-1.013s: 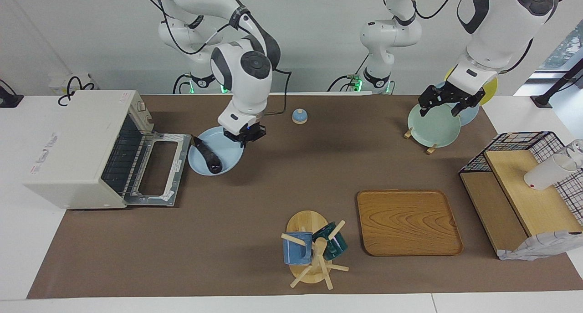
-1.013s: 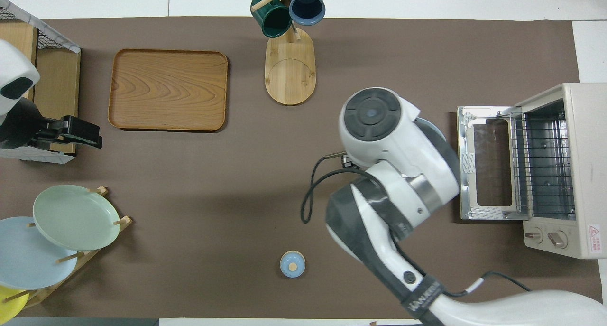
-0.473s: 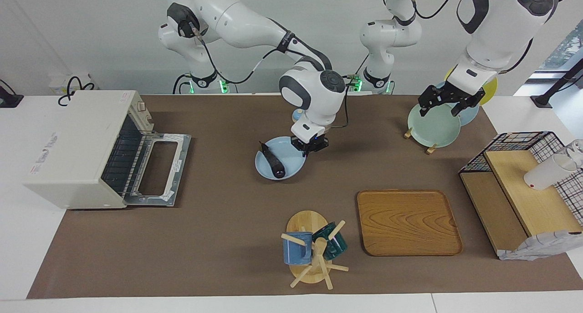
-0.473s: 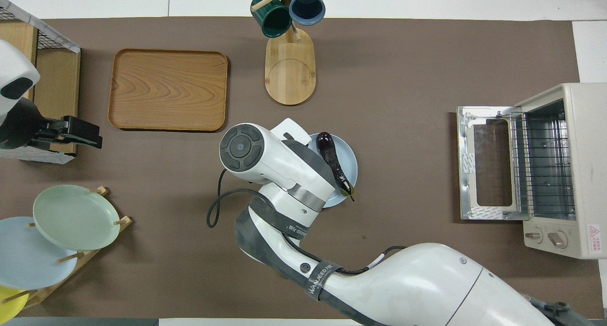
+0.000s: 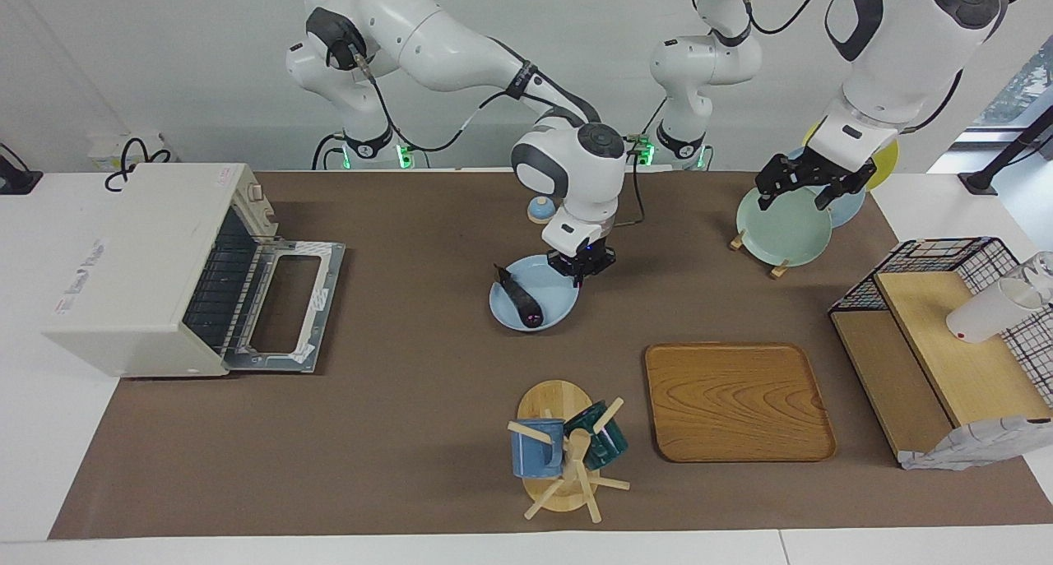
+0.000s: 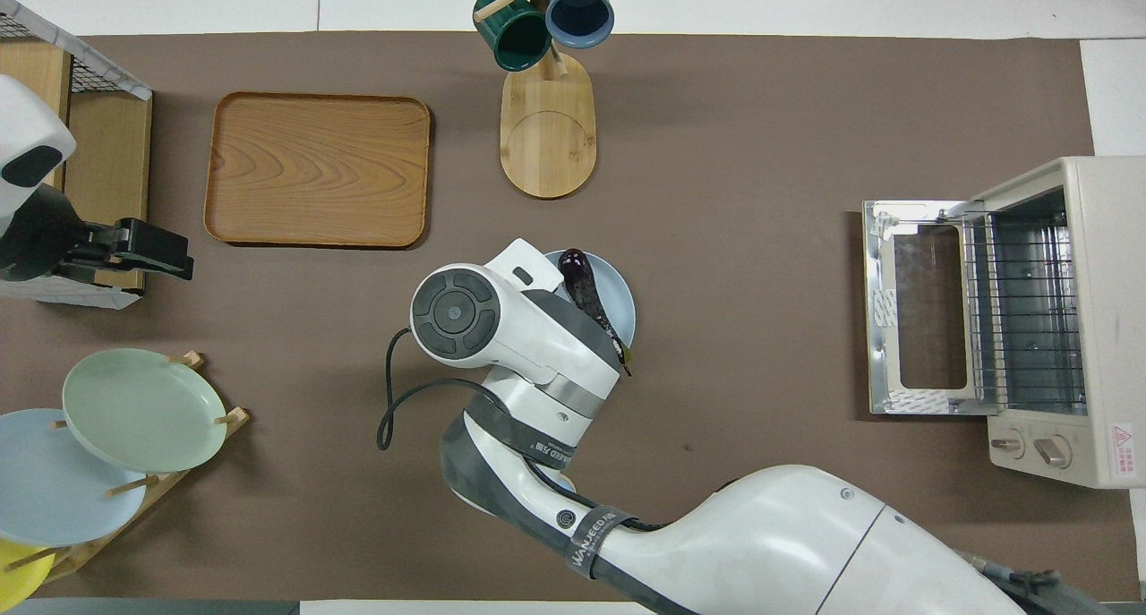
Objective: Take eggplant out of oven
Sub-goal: 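Carry the plate with eggplant out and set it on the table center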
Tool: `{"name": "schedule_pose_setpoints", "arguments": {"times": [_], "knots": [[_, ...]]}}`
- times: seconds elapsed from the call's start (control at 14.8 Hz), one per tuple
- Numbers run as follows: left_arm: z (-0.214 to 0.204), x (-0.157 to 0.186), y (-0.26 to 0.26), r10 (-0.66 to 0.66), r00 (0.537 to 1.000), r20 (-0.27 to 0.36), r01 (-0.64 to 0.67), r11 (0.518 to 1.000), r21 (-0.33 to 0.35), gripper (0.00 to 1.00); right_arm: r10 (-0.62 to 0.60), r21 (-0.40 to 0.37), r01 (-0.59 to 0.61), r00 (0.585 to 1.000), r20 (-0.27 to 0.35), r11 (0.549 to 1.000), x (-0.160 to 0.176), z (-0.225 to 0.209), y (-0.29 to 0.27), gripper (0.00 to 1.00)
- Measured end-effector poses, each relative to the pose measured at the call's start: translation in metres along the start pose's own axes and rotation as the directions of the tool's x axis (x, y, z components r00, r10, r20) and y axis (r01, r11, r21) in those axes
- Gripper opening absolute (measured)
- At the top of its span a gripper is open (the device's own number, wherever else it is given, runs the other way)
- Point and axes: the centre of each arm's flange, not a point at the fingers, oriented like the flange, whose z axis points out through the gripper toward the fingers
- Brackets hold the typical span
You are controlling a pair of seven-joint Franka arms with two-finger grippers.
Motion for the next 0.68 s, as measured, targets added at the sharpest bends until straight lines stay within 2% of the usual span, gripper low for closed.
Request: {"name": "schedule_pose_setpoints", "arguments": {"times": [0.14, 0.2, 0.54, 0.68], "knots": [[0.000, 0.000, 0.000, 0.000, 1.000, 0.000, 0.000, 1.000, 0.000, 1.00, 0.016, 0.011, -0.016, 1.000, 0.003, 1.000, 0.004, 0.003, 0.006, 0.06], [0.000, 0.000, 0.000, 0.000, 1.000, 0.000, 0.000, 1.000, 0.000, 1.00, 0.028, 0.012, -0.028, 1.000, 0.003, 1.000, 0.010, 0.003, 0.012, 0.12], [0.000, 0.000, 0.000, 0.000, 1.000, 0.000, 0.000, 1.000, 0.000, 1.00, 0.051, 0.020, -0.051, 0.999, -0.019, 0.998, 0.041, -0.017, 0.046, 0.64], [0.000, 0.000, 0.002, 0.003, 1.000, 0.001, -0.003, 1.000, 0.000, 1.00, 0.014, -0.024, -0.014, 1.000, 0.010, 1.000, 0.057, -0.032, 0.081, 0.64]]}}
